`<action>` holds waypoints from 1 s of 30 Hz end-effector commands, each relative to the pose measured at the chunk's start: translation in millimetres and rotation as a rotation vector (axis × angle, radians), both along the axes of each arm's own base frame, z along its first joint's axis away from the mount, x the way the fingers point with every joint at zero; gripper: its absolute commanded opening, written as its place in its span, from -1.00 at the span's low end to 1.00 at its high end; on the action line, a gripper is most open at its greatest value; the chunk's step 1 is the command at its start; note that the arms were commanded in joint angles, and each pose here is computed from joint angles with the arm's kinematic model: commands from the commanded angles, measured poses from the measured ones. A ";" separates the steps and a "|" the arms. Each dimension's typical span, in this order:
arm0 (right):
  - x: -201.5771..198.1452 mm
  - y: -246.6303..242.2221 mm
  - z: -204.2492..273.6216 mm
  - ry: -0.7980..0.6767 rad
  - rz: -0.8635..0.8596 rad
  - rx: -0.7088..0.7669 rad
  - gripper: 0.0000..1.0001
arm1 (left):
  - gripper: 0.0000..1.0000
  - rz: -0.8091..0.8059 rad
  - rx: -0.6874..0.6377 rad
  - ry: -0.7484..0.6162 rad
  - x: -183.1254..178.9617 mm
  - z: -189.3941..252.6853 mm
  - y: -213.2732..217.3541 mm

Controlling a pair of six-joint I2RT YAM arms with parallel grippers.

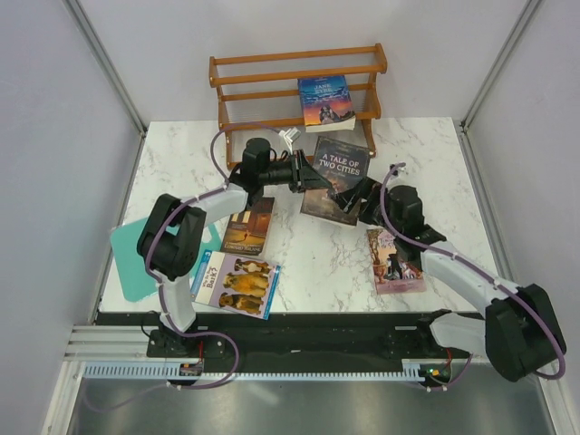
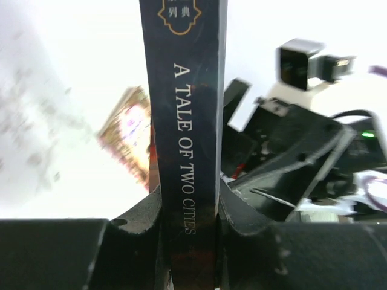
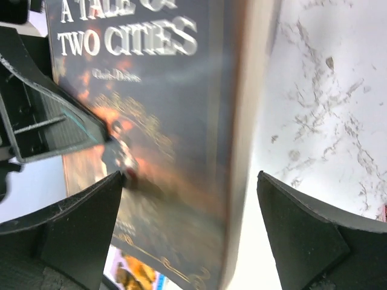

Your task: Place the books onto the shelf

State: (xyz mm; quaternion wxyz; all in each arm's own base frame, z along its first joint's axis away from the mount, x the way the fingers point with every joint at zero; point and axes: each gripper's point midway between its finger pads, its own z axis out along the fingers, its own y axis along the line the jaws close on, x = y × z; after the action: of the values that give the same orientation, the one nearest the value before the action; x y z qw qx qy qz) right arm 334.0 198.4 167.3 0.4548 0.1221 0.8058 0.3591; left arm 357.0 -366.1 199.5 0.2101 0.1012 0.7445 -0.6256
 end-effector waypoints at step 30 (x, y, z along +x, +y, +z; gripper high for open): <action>-19.2 39.3 50.1 -0.119 0.221 0.395 0.52 | -0.96 -0.085 -0.315 -0.182 7.5 104.8 0.8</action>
State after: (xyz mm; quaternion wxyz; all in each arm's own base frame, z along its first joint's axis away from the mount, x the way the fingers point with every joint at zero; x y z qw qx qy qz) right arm 311.1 231.3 198.6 0.4166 0.1069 0.7213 0.5429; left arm 360.7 -361.7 255.0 0.1896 0.1105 0.6606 -0.7179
